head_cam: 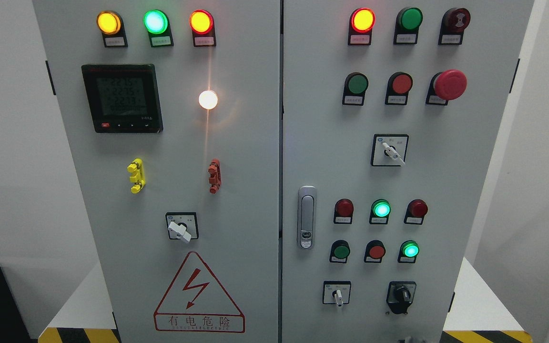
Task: Flip black knob to close circuit
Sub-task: 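Raise the right hand up toward the small black rotary knob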
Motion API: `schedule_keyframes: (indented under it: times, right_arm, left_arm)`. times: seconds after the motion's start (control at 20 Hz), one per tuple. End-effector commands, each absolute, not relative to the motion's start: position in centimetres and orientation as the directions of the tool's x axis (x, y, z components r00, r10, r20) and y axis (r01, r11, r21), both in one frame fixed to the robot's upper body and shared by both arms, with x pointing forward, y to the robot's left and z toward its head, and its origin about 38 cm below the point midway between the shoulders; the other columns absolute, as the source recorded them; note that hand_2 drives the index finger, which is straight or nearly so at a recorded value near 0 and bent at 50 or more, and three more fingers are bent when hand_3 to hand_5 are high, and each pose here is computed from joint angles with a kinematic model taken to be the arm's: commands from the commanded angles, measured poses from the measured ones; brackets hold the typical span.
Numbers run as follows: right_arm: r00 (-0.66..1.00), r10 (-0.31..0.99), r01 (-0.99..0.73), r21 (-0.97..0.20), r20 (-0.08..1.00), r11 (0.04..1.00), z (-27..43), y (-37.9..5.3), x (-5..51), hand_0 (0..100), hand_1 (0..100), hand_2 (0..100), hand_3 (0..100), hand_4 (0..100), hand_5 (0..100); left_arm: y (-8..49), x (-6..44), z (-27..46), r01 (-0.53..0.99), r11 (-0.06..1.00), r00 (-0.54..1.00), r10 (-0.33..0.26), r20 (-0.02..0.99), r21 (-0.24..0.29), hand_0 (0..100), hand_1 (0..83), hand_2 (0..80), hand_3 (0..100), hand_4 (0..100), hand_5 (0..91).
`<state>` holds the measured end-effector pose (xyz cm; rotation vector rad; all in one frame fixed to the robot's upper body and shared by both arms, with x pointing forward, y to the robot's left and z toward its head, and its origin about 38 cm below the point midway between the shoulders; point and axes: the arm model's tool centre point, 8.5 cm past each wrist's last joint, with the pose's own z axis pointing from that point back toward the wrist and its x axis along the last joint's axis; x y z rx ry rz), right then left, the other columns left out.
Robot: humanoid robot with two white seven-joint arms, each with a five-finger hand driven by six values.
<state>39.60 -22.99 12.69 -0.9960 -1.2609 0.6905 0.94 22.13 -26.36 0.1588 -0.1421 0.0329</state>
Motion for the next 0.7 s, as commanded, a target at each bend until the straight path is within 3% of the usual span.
schedule_keyframes:
  times: [0.0,0.65]
  right_arm:
    - [0.215,0.871,0.155,-0.896,0.442,0.417,15.43,-24.64,40.6,0,4,87,100,92,94]
    - [0.214,0.875,0.173,-0.898,0.434,0.404,16.33,-25.24,40.54,0,4,87,100,93,94]
  left_arm:
    - [22.15,0.97,-26.36,-0.045,0.987,0.989,0.022,0.145,0.157,12,55.6,0.0,0,0,0.0]
    - [22.13,0.97,-26.36,-0.043,0.987,0.989,0.02,0.145,0.156,12,55.6,0.0,0,0,0.0]
